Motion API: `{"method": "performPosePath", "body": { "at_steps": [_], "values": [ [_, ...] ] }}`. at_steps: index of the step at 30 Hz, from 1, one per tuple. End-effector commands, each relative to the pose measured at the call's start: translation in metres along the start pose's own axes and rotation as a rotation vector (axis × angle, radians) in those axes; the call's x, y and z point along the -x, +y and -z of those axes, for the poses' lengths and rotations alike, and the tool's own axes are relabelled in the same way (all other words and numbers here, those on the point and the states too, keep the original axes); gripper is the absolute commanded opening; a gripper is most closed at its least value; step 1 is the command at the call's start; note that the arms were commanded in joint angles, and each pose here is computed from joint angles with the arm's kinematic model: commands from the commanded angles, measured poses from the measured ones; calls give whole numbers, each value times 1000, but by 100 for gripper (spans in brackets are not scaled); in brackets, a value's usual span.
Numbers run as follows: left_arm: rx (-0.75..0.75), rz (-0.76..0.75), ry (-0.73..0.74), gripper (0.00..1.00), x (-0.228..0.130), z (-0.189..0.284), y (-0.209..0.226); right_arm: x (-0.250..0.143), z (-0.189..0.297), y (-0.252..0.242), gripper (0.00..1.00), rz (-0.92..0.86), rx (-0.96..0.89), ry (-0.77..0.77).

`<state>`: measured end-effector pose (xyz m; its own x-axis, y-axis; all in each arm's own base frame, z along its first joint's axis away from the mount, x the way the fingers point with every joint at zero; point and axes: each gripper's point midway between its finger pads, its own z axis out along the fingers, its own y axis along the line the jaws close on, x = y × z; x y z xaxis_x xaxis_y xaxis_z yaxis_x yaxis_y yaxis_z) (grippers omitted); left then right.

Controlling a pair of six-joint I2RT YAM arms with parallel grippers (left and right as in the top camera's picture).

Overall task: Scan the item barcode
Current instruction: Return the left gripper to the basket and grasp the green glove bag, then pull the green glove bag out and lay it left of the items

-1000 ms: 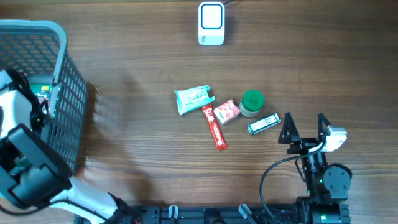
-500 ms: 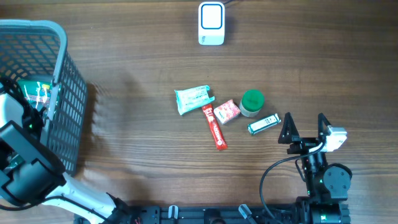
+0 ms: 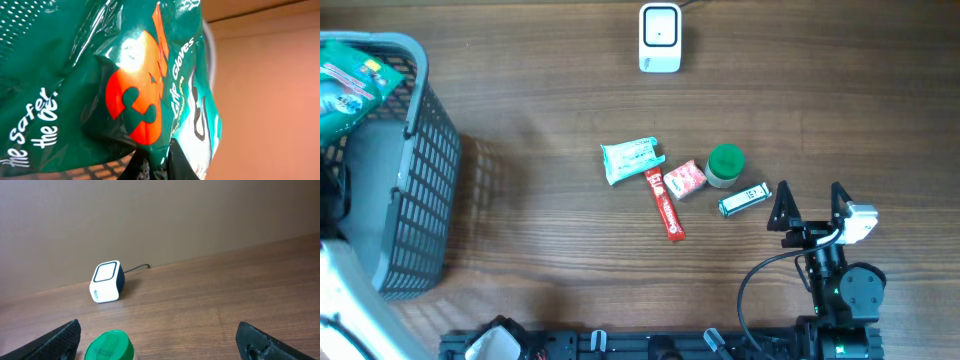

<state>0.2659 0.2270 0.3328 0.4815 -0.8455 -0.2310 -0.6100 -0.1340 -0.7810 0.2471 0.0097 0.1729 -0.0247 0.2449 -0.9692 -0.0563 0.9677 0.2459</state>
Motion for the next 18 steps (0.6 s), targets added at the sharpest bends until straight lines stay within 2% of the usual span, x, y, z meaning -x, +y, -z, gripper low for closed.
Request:
{"method": "performPosePath", "body": {
  "at_steps": [1,5,7,10,14,18],
  "values": [
    [-106,-28,-12,4,-2,48,-11,2,0,0,100,10,-2,-10],
    [-178,-144,133,4,-38,91,-4,2,0,0,100,10,-2,-10],
    [-111,-206,202,4,-57,98,18,2,0,0,100,10,-2,-10],
    [-28,-416,350,4,-98,105,48,2,0,0,100,10,-2,-10],
    [43,-552,429,4,-127,105,74,2,0,0,100,10,-2,-10],
    [105,-668,563,4,-175,96,110,2,0,0,100,10,-2,-10]
  ]
}}
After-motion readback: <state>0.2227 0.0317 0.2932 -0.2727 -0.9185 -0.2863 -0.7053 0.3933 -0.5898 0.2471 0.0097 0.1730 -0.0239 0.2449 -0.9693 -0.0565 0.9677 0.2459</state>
